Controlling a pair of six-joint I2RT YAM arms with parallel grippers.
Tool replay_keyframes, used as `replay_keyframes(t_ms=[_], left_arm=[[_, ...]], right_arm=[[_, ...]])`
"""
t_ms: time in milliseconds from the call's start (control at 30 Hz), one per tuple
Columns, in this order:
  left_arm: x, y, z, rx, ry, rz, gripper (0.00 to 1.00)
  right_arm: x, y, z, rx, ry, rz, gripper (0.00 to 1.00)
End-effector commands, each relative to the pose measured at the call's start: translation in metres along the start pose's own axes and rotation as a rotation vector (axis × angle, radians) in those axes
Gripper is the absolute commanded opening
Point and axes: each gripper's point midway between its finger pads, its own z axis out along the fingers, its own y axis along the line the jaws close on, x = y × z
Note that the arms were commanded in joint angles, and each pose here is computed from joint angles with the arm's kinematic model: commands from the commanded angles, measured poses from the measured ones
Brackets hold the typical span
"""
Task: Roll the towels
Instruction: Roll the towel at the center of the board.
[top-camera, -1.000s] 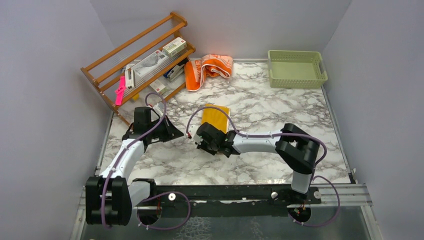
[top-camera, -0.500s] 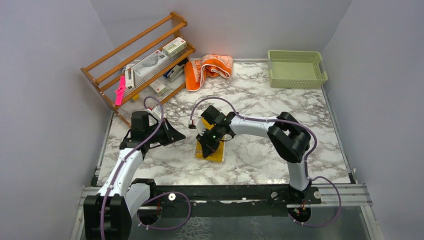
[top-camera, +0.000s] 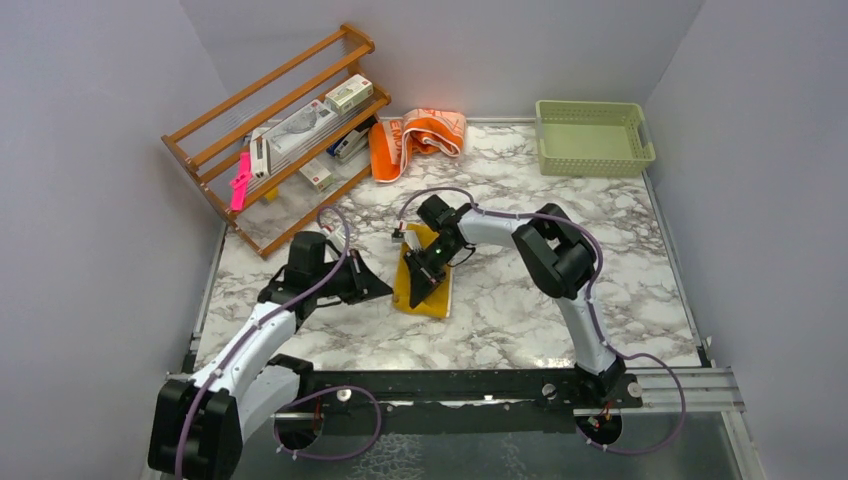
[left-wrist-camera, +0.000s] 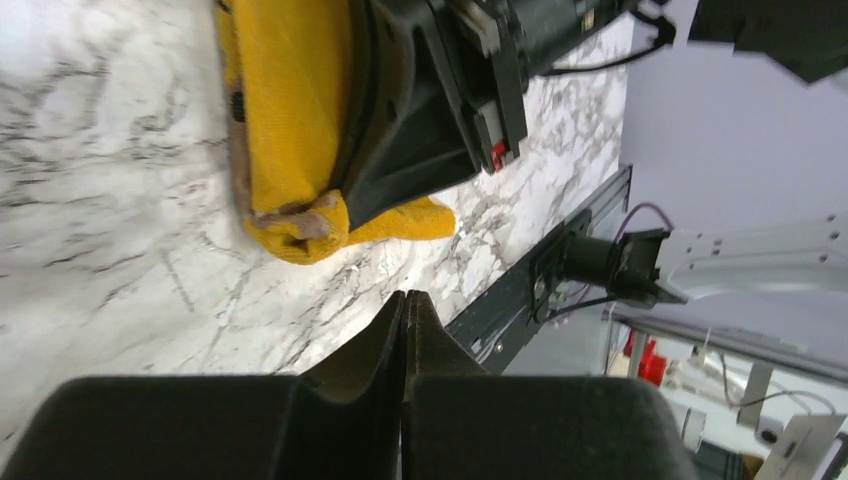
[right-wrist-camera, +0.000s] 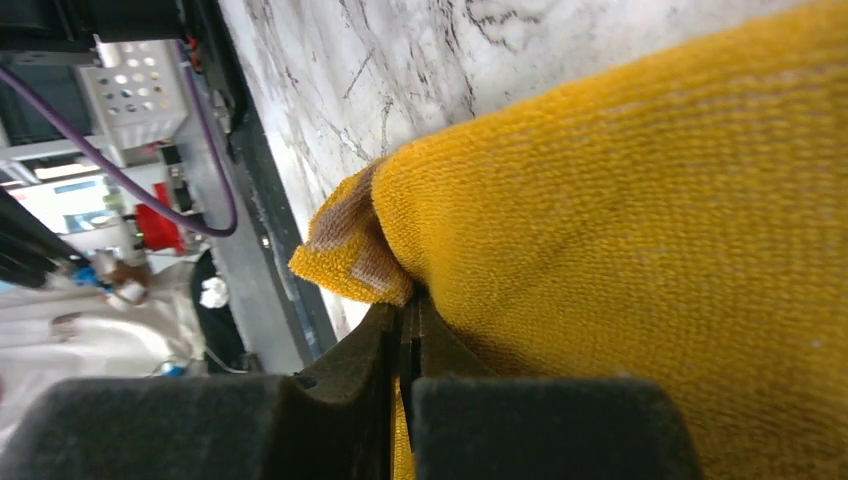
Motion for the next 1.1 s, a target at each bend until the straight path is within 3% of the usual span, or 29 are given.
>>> replay_keyframes(t_ms=[0, 400, 600, 1067], left_arm=[[-0.003, -0.003, 0.022, -0.016, -0.022, 0.017, 0.00], [0.021, -0.007, 0.053, 0.036, 0.089, 0.022, 0.00], [0.037, 0.011, 0.063, 0.002, 0.143, 0.006, 0.00], [0.025, 0.043, 0.075, -0.139, 0.098, 0.028, 0.00]], right_arm=[[0.011, -0.006, 0.005, -0.060, 0.036, 0.101, 0.01], [0.011, -0.026, 0.008, -0.053, 0.036, 0.158, 0.01], [0.010, -0.030, 0.009, -0.052, 0.038, 0.170, 0.01], [0.012, -0.032, 0.008, -0.055, 0.041, 0.173, 0.01]])
